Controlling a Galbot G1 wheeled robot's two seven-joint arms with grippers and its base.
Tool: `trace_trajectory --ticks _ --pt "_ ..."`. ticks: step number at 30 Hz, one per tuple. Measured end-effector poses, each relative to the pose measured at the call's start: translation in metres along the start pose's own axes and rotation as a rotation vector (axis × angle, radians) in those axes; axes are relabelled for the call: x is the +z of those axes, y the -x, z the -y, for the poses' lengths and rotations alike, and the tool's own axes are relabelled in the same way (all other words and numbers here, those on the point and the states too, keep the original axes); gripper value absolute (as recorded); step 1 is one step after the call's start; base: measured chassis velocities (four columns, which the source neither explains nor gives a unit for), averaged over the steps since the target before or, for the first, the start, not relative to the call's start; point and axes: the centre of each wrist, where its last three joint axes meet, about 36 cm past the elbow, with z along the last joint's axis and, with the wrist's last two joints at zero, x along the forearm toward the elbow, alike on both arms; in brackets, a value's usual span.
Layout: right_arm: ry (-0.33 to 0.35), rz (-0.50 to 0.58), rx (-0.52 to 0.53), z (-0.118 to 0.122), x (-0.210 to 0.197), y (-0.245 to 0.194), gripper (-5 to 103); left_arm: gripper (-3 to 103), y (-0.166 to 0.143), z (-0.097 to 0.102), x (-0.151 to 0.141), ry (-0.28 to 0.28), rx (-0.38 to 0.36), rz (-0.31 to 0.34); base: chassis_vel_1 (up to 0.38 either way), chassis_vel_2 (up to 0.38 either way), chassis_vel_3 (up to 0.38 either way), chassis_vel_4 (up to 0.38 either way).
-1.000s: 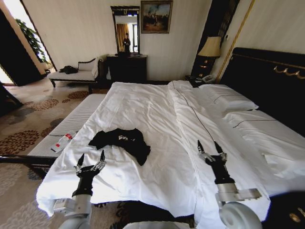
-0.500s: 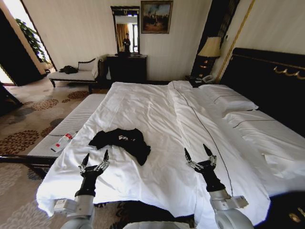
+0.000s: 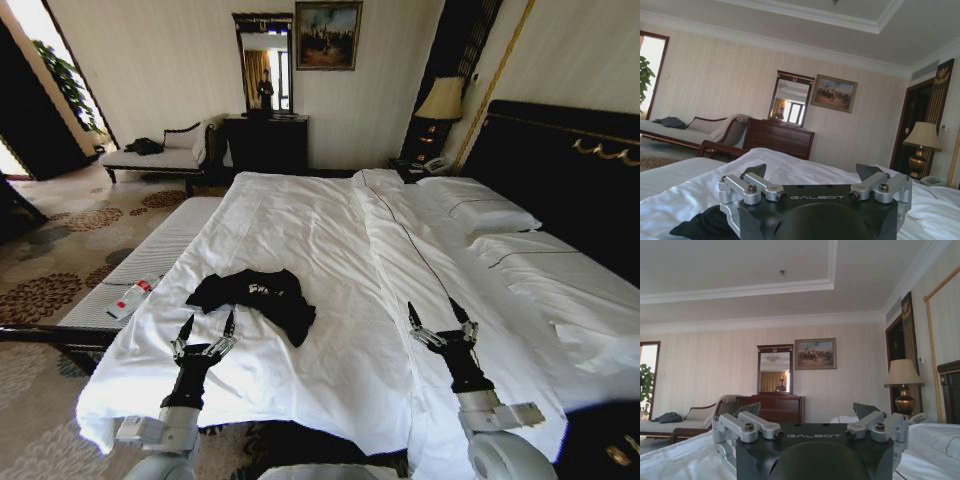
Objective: Fold the clothes on the bed.
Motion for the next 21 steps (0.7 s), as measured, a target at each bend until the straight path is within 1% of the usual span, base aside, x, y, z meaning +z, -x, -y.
trace_trajectory --ticks 6,9,12,15,18,20,21 --pt "0.002 -0.004 -0.002 0.002 0.002 0.000 100 100 0.002 -0.006 0.001 0.005 -0.015 0.005 0.000 0.000 0.000 0.000" --pt "0.017 -0.002 0.012 0.003 0.004 0.002 100 100 0.002 -0.007 0.006 0.001 -0.030 -0.002 0.000 0.000 0.000 0.000" --pt "0.056 -0.009 0.018 0.001 0.006 0.001 100 100 0.004 -0.008 0.008 -0.005 -0.043 -0.003 0.000 0.000 0.000 0.000" --pt "0.048 -0.011 0.013 0.001 0.008 0.001 100 100 0.006 -0.008 0.008 -0.006 -0.047 -0.004 0.000 0.000 0.000 0.000" --pt "0.041 -0.008 0.004 0.000 0.009 0.001 100 100 0.004 -0.008 0.009 0.009 -0.045 -0.005 0.000 0.000 0.000 0.000" --pt "0.043 -0.009 -0.003 -0.004 0.010 0.000 100 100 0.003 -0.008 0.010 0.038 -0.038 0.001 0.000 0.000 0.000 0.000" --pt "0.042 -0.010 -0.006 -0.005 0.011 0.000 100 100 0.002 -0.007 0.010 0.039 -0.037 0.001 0.000 0.000 0.000 0.000"
